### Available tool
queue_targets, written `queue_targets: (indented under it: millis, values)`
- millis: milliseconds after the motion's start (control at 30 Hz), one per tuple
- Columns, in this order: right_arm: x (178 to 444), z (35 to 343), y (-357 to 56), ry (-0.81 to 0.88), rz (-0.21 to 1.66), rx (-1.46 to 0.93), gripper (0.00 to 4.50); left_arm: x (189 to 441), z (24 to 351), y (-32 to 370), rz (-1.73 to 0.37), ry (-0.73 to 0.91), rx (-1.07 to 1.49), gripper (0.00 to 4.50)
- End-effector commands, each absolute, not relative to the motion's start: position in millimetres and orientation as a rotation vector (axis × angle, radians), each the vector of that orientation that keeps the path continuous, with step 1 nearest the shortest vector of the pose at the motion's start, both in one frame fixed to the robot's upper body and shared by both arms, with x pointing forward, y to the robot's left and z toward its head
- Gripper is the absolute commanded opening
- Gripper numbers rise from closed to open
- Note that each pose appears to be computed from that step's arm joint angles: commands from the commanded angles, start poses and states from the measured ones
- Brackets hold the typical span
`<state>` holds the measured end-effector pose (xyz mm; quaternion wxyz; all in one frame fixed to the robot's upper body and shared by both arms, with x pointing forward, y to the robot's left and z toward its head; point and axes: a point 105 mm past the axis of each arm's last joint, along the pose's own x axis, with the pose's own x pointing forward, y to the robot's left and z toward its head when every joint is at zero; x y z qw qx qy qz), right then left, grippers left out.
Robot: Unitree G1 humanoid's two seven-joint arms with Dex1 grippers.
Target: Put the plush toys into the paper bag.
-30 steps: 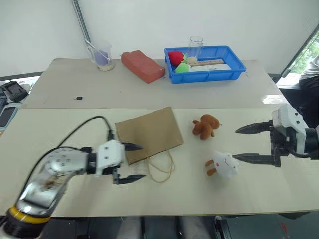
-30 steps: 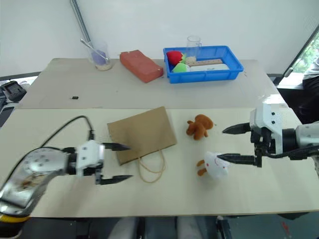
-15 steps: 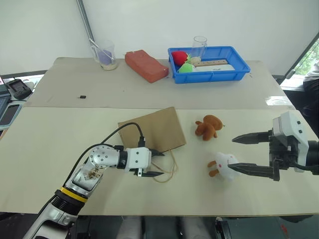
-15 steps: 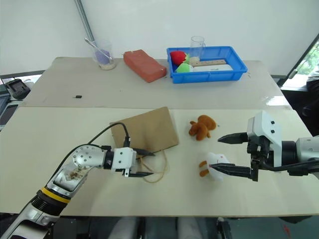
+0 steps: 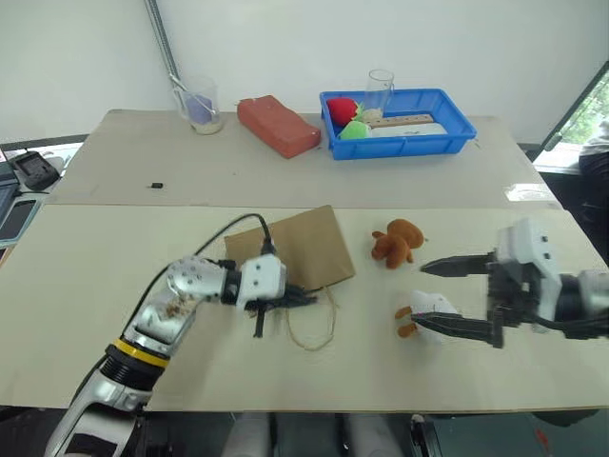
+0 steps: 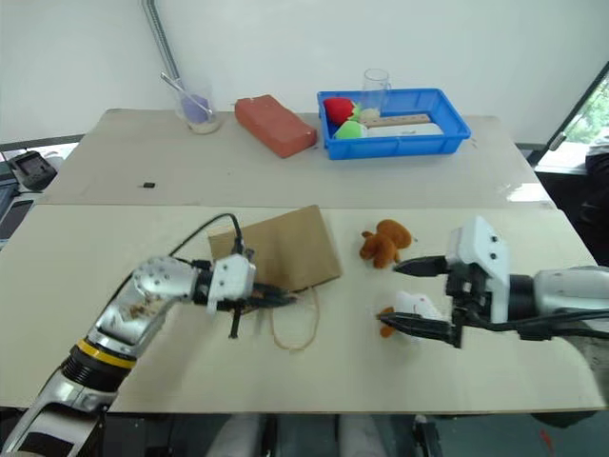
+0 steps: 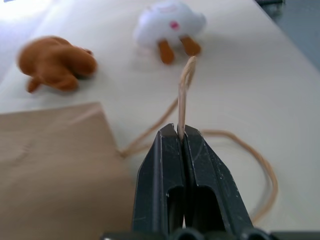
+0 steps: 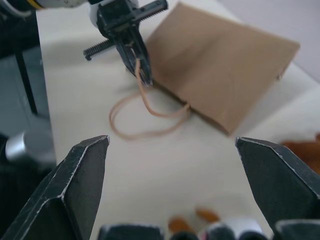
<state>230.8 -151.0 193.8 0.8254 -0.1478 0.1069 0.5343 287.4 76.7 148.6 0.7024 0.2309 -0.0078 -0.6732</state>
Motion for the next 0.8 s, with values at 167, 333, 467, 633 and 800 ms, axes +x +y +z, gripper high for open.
queue_targets:
  millis: [167,333,467,633,800]
  values:
    - [252,169,-103,0.159,1.084,-0.245,2.92,310,201,79,-1.436,0.007,0.242,0.0]
    - [269,158,-79,0.12,1.04,-0.194,1.23,313,209,71,-1.411,0.023,0.161,0.0]
    - [287,149,-65,0.098,0.977,-0.168,0.07,310,213,62,-1.406,0.029,0.095,0.0]
    - [306,132,-52,0.115,0.903,-0.113,0.07,308,214,54,-1.387,0.024,0.069,0.0]
    - [331,125,-44,0.092,0.801,-0.067,0.07,310,220,51,-1.364,0.022,0.008,0.0]
